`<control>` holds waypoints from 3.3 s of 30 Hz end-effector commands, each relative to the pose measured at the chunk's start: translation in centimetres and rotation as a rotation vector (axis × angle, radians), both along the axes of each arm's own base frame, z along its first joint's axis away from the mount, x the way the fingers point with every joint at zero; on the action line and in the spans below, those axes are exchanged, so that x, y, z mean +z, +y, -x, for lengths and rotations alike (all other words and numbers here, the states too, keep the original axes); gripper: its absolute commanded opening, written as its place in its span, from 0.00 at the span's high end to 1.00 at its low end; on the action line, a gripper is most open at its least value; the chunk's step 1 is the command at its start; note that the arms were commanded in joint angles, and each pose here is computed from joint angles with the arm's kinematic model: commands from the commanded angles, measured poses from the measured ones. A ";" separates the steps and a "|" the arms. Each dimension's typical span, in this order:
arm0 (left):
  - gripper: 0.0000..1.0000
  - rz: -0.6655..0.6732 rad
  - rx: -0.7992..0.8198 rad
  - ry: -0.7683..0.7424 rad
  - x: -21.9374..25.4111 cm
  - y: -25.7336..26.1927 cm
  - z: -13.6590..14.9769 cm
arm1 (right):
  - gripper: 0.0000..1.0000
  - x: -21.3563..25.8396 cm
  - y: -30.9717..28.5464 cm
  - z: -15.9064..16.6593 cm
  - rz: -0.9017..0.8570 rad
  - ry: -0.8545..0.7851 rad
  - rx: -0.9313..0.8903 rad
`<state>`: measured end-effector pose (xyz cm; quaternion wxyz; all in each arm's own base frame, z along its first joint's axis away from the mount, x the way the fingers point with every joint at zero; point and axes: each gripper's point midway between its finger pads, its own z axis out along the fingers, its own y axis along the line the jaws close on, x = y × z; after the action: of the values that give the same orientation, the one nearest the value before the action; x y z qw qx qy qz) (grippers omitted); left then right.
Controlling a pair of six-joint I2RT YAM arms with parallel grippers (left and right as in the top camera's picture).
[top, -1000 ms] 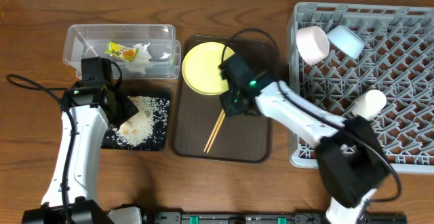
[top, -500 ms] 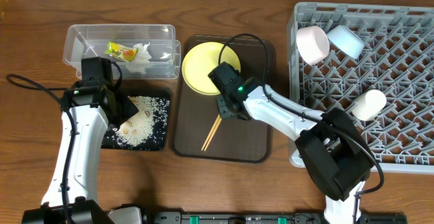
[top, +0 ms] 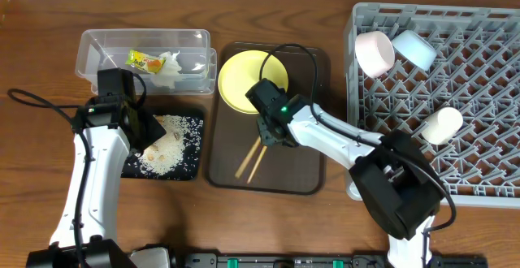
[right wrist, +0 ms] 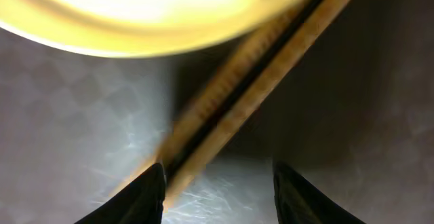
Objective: Sort waste into correct bins and load items into the dishwasher rack
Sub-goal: 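Move the right gripper to the brown tray and grasp a wooden chopstick, then carry the chopstick to the rack's left edge and release it, then return the right gripper to the tray and grasp the second chopstick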
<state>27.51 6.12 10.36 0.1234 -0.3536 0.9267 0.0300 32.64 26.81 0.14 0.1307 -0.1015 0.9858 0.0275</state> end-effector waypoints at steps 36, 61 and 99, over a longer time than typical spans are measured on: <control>0.37 -0.007 0.011 -0.018 0.6 0.2 -0.2 | 0.99 11.4 -11.5 -4.4 -0.051 -0.130 -0.105; 0.37 -0.007 0.011 -0.021 0.6 0.3 -0.3 | 0.84 10.8 -21.6 -2.9 0.026 -0.044 -0.285; 0.33 -0.008 0.011 -0.024 0.6 0.3 -0.4 | 0.52 5.0 3.9 -1.3 -0.213 -0.124 0.120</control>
<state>27.66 6.14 10.40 0.1264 -0.3540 0.9262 0.0293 34.10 29.95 6.44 0.2036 -0.1766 0.9519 0.1459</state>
